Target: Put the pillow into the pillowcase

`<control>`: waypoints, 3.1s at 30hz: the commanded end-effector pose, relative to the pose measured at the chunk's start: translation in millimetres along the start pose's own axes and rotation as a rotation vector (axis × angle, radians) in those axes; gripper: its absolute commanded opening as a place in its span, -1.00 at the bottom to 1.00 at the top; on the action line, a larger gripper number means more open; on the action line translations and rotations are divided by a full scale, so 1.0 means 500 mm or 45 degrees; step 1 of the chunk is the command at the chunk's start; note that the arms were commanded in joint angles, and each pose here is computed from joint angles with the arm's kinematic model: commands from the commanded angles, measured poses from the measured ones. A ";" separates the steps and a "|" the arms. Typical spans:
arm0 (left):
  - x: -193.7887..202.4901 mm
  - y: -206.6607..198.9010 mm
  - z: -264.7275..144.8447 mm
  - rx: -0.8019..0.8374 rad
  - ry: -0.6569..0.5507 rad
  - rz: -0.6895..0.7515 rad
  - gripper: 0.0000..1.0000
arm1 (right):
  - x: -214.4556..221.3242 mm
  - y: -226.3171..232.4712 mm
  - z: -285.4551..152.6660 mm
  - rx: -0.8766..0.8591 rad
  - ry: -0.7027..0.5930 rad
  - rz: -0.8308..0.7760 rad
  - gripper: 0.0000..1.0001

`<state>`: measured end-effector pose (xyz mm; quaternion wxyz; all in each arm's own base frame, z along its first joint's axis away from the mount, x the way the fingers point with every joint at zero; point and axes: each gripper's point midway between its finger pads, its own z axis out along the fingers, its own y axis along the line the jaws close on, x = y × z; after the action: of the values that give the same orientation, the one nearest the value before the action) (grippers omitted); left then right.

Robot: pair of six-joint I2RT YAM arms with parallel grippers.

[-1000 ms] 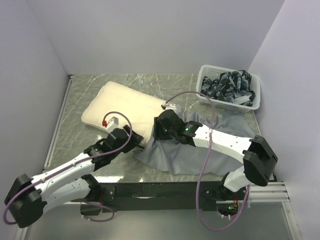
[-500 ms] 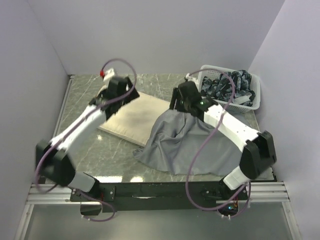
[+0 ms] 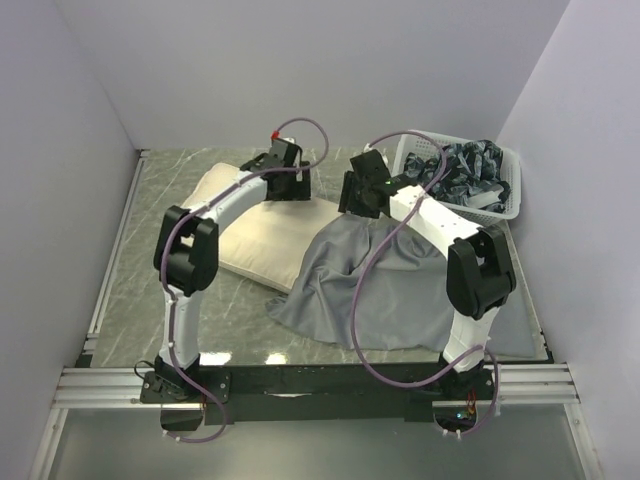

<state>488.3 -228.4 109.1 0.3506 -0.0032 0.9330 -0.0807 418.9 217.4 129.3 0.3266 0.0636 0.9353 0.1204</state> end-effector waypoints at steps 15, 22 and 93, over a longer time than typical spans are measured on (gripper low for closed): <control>0.099 -0.012 -0.036 -0.017 -0.083 -0.060 -0.99 | 0.023 0.032 0.047 -0.102 0.064 -0.010 -0.46; 0.142 -0.030 -0.091 0.087 -0.061 -0.166 -0.99 | -0.036 0.113 -0.041 -0.181 -0.040 -0.071 -0.66; 0.066 -0.035 -0.077 0.059 -0.150 -0.263 -0.99 | 0.030 0.045 -0.003 -0.166 0.061 0.003 0.03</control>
<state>442.2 -235.1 97.9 0.3875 -0.0944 0.9102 -0.1119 418.1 229.4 112.5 0.2933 0.0634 0.9379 0.1740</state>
